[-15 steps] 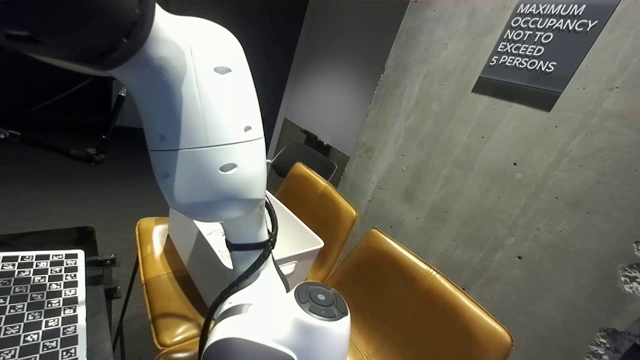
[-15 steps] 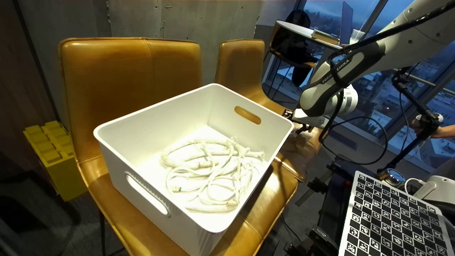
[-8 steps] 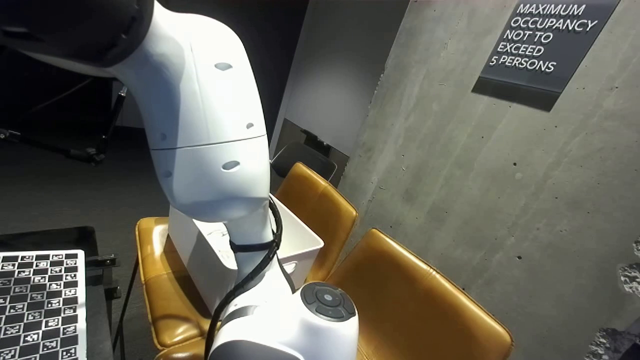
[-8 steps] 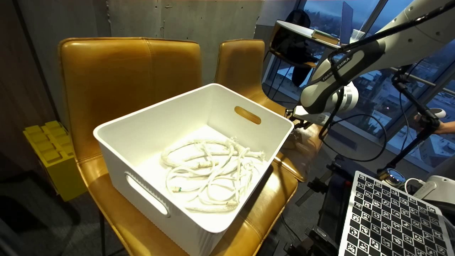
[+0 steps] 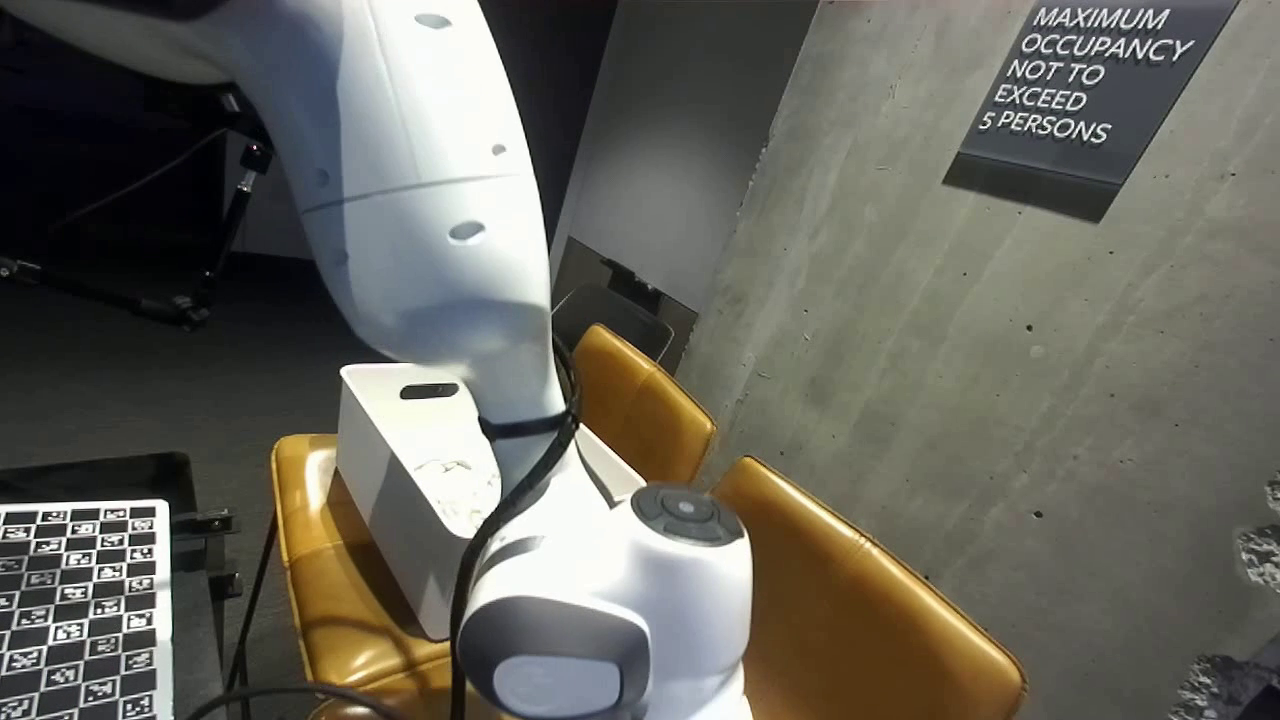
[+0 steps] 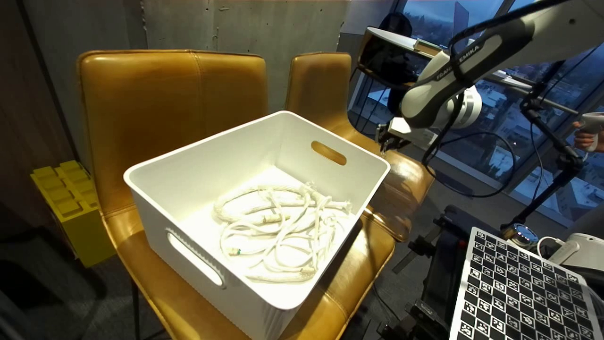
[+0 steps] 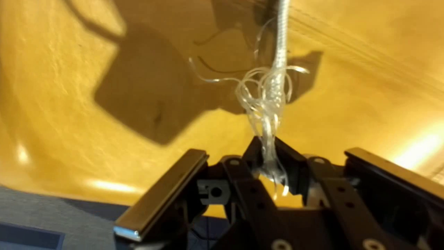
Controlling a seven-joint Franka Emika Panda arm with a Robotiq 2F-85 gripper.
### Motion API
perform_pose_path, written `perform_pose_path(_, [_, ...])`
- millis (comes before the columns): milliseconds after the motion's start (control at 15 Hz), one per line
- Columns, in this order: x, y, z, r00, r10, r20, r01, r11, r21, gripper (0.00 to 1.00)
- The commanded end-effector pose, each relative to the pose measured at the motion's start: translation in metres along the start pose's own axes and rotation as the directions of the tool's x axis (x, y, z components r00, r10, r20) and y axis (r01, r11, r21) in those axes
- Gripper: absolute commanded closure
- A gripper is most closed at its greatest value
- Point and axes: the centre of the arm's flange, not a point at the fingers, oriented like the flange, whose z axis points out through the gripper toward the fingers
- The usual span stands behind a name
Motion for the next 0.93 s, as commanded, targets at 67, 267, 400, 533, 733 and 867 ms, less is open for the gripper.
perform_pose_path(67, [-0.014,-0.054,-0.111,0.999,-0.055,0.002,0.054,0.991,0.125,0.97])
perform_pose_path(267, [-0.028,-0.095,-0.177,0.995,-0.101,-0.017,0.102,0.973,0.207,0.97])
perform_pose_path(400, [-0.043,-0.122,-0.221,0.989,-0.144,-0.030,0.147,0.956,0.255,0.97])
perform_pose_path(533, [-0.061,-0.148,-0.265,0.980,-0.190,-0.050,0.196,0.932,0.303,0.97])
perform_pose_path(733, [-0.098,-0.180,-0.331,0.958,-0.269,-0.099,0.287,0.885,0.366,0.97])
perform_pose_path(867, [-0.128,-0.198,-0.374,0.937,-0.321,-0.137,0.349,0.845,0.405,0.97])
